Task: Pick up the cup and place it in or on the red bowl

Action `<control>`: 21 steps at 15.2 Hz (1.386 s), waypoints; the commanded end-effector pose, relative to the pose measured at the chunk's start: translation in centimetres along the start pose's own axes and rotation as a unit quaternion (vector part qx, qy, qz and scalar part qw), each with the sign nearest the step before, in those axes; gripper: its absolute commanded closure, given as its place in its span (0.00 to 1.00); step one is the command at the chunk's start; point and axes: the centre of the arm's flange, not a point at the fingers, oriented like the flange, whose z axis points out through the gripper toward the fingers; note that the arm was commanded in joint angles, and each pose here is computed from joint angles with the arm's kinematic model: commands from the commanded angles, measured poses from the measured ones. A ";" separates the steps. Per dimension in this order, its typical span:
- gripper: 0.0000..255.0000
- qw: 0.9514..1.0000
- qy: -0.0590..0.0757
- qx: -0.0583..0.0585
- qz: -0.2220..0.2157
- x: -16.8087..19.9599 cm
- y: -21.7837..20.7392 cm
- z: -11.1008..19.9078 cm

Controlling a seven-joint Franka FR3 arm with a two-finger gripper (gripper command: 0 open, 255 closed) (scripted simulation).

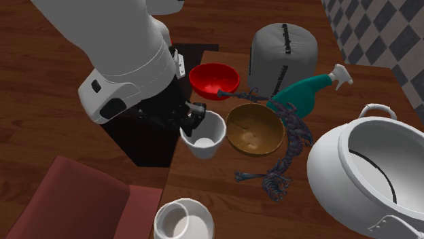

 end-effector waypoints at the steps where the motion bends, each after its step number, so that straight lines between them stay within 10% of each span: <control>1: 1.00 1.000 0.000 0.000 0.000 -0.2 -0.2 -1.1; 10: 1.00 1.000 0.000 0.000 0.000 -0.6 -1.0 -5.6; 21: 1.00 1.000 0.000 0.000 0.000 -15.1 -1.0 -6.2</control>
